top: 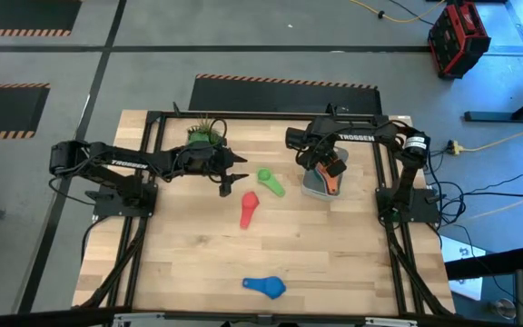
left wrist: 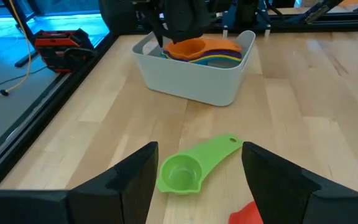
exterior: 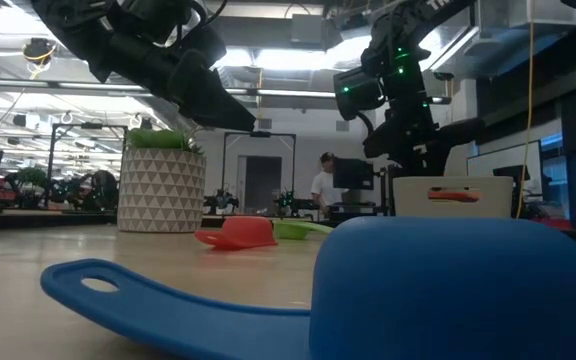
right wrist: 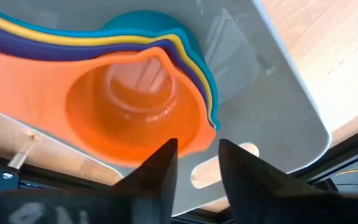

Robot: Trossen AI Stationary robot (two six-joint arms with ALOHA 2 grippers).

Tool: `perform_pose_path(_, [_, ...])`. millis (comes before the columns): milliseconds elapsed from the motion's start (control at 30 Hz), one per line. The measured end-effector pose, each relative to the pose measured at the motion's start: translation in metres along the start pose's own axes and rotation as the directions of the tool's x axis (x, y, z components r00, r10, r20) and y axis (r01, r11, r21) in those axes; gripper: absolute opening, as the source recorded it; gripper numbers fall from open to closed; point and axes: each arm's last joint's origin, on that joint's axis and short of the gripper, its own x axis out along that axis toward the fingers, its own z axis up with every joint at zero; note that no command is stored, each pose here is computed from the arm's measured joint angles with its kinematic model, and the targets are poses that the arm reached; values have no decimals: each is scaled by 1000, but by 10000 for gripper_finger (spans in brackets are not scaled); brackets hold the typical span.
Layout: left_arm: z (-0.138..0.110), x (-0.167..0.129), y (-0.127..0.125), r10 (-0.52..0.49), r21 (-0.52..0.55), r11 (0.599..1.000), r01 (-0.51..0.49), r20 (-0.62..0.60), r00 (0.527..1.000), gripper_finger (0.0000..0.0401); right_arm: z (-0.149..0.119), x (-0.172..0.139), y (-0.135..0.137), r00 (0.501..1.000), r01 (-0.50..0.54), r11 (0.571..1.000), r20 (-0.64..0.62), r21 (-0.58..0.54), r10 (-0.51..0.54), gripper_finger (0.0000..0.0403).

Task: Nest measuring cups in basket
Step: Stack the blue measuring cup on top of the orange measuring cup in the gray bin

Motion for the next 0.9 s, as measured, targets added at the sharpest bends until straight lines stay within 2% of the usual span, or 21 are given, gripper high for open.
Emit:
perform_pose_path(167, [0, 0, 0, 0, 0, 1000, 0, 0, 1000, 227, 0, 0, -1, 1000, 5, 1000, 4, 3, -5, 146])
perform_pose_path(567, [0, 0, 0, 0, -1, 1000, 0, 0, 1000, 227, -2, -5, 0, 1000, -11, 1000, -10, 3, 11, 144])
perform_pose_path(733, [0, 0, 0, 0, -1, 1000, 0, 0, 1000, 227, -5, -29, -4, 1000, -9, 995, 10, 101, 8, 145])
perform_pose_path(900, [0, 0, 0, 0, -1, 1000, 0, 0, 1000, 227, -9, -60, -10, 994, -32, 979, 110, 203, 9, 145])
